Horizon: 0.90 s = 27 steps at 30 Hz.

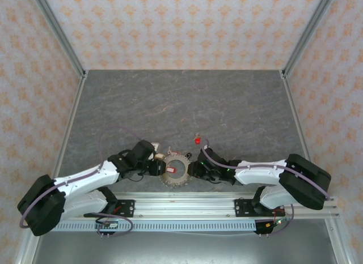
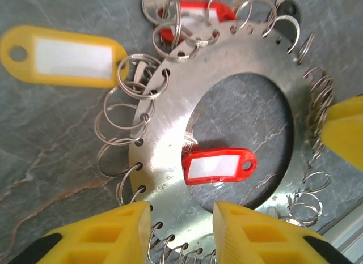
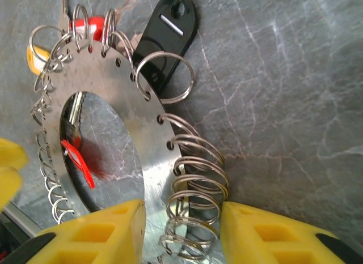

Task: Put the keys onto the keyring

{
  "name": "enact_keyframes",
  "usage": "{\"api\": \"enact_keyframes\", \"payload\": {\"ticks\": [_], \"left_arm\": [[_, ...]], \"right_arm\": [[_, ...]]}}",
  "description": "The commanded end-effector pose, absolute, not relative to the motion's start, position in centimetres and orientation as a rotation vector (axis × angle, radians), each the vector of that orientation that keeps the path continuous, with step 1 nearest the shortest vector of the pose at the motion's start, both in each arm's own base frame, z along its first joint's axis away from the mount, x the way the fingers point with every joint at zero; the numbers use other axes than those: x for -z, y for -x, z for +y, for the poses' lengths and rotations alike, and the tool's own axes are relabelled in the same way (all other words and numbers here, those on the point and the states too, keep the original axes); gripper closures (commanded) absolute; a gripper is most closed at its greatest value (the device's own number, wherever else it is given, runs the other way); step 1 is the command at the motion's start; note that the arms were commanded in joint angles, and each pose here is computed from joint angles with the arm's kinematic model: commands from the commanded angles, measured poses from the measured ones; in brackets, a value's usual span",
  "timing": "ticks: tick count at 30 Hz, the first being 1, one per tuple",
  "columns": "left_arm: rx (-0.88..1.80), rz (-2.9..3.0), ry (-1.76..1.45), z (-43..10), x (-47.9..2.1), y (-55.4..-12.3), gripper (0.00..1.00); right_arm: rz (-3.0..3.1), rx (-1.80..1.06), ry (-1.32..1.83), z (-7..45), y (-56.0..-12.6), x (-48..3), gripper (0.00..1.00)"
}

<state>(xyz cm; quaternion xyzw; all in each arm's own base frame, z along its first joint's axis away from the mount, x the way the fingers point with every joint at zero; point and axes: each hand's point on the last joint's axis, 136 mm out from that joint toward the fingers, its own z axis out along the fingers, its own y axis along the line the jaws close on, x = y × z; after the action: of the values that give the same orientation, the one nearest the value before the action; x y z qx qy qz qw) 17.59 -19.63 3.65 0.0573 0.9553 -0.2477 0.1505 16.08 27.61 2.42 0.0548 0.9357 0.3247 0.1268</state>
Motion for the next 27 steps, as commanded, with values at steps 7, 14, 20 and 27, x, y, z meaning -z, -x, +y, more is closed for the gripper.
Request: {"api": "enact_keyframes", "payload": {"ticks": [7,14,20,27], "left_arm": [[0.648,2.895,-0.207,-20.4,-0.7,-17.7,0.84],[0.591,2.893,-0.184,-19.8,-0.6,-18.0,0.88],[0.565,2.690,-0.065,-18.4,-5.2,-21.0,0.59],[0.706,2.413,0.113,-16.2,-13.5,-24.6,0.17]], "right_arm": [[2.708,-1.010,-0.242,29.1,-17.9,-1.3,0.61],[2.618,-1.088,-0.174,29.7,-18.8,-2.9,0.85],[2.479,-1.168,-0.047,29.5,-18.9,-6.7,1.00],[2.076,-1.345,0.314,29.6,-18.9,-17.0,1.00]]}}
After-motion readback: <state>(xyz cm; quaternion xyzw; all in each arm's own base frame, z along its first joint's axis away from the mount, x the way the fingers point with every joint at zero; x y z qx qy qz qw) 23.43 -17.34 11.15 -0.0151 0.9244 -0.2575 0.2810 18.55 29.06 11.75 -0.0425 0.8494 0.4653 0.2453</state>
